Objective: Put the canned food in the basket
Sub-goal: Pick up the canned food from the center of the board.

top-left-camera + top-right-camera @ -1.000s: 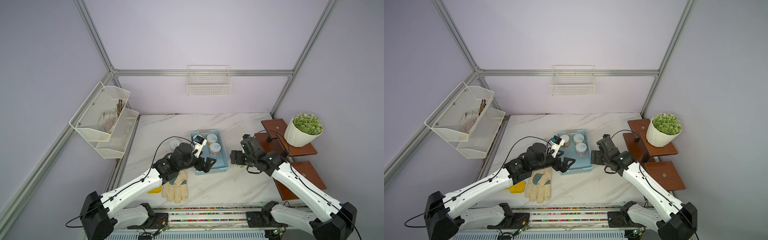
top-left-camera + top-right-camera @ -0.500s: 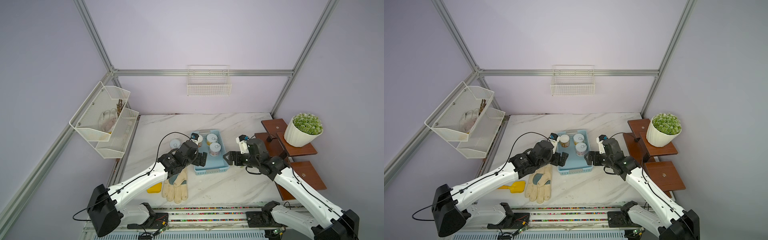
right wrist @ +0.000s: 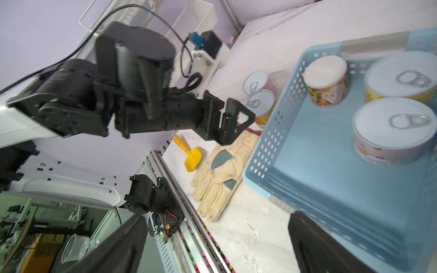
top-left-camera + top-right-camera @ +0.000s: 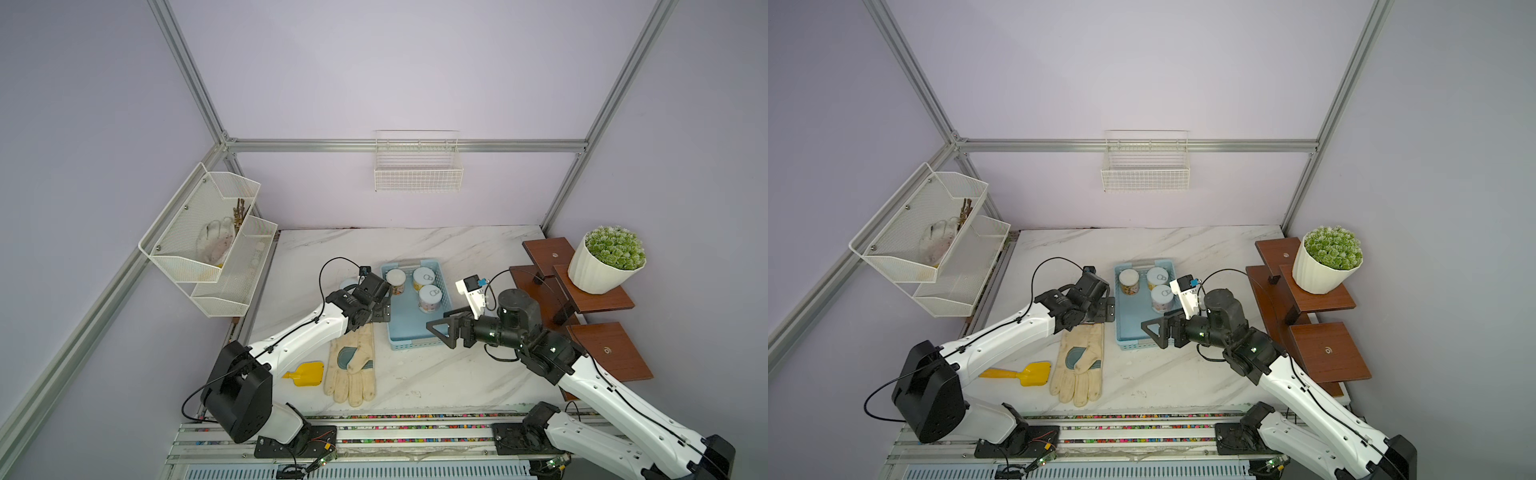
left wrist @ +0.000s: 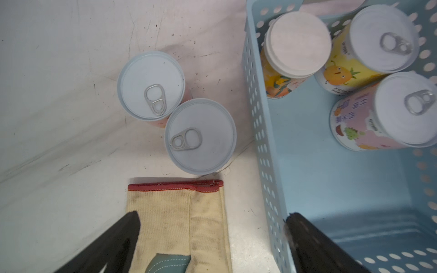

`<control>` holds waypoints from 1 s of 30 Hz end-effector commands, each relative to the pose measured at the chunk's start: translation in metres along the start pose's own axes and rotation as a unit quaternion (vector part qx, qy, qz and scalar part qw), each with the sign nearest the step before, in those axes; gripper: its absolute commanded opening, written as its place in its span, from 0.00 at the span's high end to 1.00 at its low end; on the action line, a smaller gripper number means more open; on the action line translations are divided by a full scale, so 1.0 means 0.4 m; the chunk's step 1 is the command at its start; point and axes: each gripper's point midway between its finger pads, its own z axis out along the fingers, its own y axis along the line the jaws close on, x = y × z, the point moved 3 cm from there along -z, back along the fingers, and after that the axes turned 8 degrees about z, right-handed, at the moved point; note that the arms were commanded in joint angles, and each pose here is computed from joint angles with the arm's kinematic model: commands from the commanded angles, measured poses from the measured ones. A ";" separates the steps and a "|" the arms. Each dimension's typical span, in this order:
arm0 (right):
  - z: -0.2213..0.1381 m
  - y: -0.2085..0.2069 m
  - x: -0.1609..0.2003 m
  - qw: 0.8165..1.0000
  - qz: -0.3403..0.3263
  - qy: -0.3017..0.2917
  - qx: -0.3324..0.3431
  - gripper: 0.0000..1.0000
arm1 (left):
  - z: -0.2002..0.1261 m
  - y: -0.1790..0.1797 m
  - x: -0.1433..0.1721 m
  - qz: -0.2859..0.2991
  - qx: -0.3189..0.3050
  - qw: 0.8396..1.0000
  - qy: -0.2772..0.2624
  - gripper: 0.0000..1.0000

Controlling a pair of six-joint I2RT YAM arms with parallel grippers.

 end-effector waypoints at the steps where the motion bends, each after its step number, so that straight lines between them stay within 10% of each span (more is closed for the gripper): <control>1: -0.014 0.057 -0.026 0.999 -0.029 -0.032 -0.029 0.01 | 0.001 0.009 -0.033 -0.027 -0.002 1.000 0.002 0.00; 30: 0.007 -0.005 -0.040 0.997 -0.001 -0.078 0.023 0.01 | 0.181 0.022 -0.063 -0.043 0.007 0.995 0.095 0.00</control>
